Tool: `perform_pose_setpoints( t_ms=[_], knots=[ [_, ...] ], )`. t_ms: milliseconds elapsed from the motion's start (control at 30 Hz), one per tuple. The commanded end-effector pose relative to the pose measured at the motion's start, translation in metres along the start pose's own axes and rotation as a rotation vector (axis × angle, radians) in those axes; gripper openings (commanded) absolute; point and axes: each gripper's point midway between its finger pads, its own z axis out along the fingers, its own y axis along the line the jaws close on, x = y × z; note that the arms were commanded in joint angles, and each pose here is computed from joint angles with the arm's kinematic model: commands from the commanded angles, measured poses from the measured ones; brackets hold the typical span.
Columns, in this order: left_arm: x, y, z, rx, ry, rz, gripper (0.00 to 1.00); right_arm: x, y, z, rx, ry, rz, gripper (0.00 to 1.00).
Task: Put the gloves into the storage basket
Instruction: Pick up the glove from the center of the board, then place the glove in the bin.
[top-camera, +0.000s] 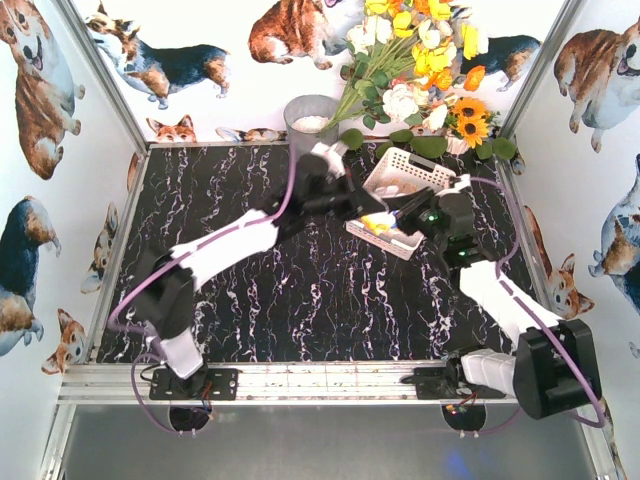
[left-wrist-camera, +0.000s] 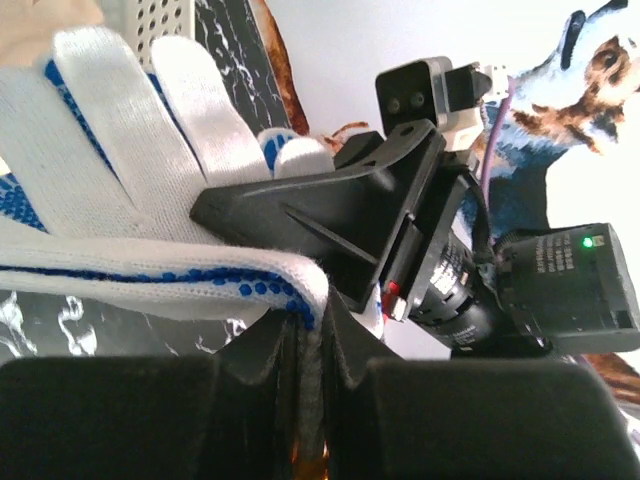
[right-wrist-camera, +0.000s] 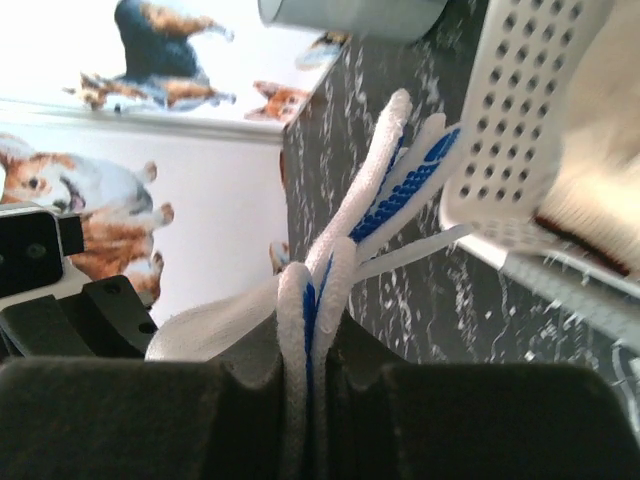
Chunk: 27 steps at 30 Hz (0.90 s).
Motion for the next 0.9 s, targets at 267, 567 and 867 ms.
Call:
perform_pose_setpoints(
  t_ms=[267,567,867],
  knots=[
    [-0.040,0.039,0.079,-0.030,0.117,0.249,0.00,-0.068,0.013,0.019,-0.126,-0.126,-0.187,0.00],
    [-0.060,0.080,0.116,-0.042,0.156,0.371,0.00,-0.089,0.009,0.054,-0.211,-0.145,-0.312,0.00],
    [-0.081,0.097,0.146,0.030,0.102,0.460,0.00,-0.107,0.002,0.075,-0.204,-0.183,-0.477,0.00]
  ],
)
